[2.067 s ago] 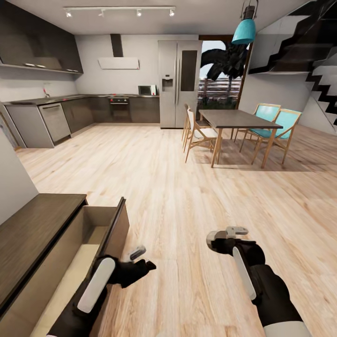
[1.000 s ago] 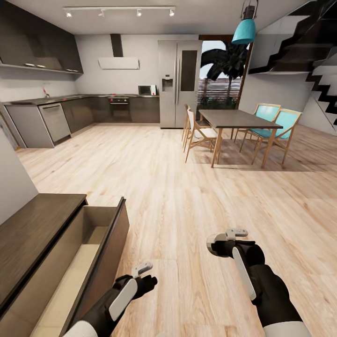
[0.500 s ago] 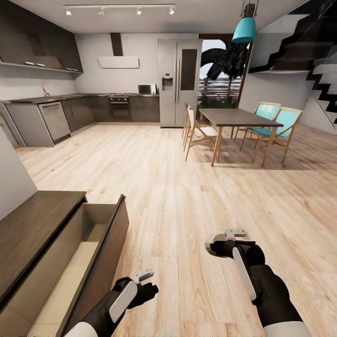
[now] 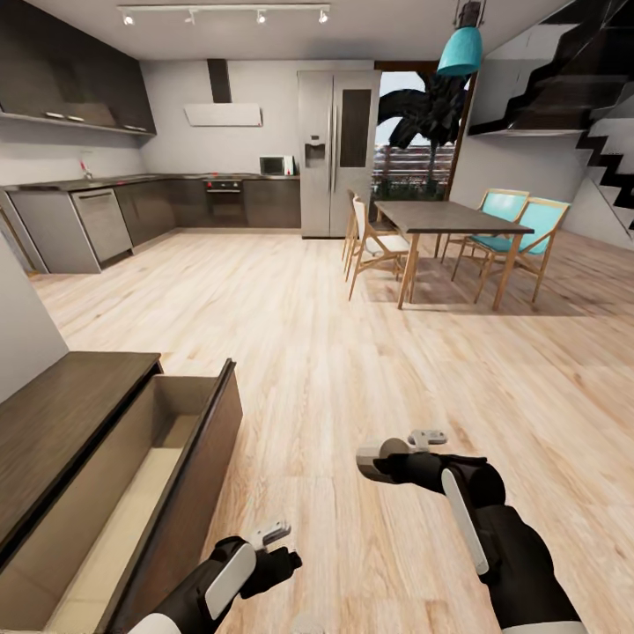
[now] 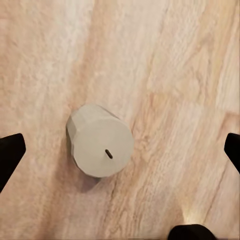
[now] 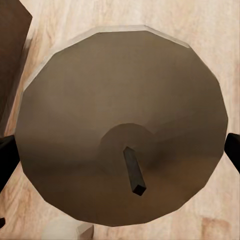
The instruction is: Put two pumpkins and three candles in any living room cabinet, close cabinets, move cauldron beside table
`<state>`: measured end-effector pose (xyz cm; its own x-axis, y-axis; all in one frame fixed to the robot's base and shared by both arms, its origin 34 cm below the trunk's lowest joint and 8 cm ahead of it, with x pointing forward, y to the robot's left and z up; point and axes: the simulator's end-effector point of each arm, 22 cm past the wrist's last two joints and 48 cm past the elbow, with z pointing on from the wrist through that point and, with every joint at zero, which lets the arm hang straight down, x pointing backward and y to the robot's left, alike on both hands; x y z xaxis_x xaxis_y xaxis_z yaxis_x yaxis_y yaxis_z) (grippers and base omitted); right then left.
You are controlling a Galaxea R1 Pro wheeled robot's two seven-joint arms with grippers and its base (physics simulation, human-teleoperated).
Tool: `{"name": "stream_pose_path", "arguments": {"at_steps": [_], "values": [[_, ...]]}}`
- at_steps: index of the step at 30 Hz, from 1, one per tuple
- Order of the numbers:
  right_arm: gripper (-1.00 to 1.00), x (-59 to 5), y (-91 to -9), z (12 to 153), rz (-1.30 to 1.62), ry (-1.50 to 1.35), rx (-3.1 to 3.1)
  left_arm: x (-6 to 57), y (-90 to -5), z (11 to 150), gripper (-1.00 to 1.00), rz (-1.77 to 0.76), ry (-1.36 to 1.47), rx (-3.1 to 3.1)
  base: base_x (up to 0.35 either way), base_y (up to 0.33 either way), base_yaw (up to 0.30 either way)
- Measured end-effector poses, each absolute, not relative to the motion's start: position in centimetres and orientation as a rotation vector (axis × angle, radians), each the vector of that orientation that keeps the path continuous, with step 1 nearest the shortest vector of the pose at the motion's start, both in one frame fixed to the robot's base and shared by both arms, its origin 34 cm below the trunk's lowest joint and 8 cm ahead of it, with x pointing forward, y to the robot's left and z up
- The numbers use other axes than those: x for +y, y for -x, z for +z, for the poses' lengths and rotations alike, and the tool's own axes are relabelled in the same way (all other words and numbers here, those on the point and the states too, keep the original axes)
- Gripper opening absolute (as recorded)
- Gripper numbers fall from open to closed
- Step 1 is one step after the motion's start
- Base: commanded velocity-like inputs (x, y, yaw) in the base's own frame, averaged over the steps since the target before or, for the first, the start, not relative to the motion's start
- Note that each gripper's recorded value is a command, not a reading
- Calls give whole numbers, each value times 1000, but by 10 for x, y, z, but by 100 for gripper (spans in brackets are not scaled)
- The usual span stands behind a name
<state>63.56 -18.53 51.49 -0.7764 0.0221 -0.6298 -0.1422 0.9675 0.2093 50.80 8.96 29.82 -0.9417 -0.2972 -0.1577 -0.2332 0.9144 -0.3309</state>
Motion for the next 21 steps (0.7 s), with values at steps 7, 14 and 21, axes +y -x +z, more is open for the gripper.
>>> {"name": "stream_pose_path", "arguments": {"at_steps": [7, 14, 21], "values": [[-100, -183, -631, 498, 334, 85, 2443, 90, -501, 280, 100, -469, 400, 2873, 0, 0, -12], [-100, -182, -625, 480, 336, 84, 2451, 90, -498, 264, 100, -469, 402, 2868, 0, 0, -5], [-100, -182, -621, 463, 339, 83, 2459, 90, -493, 249, 100, -468, 403, 2876, 0, 0, 0]]}}
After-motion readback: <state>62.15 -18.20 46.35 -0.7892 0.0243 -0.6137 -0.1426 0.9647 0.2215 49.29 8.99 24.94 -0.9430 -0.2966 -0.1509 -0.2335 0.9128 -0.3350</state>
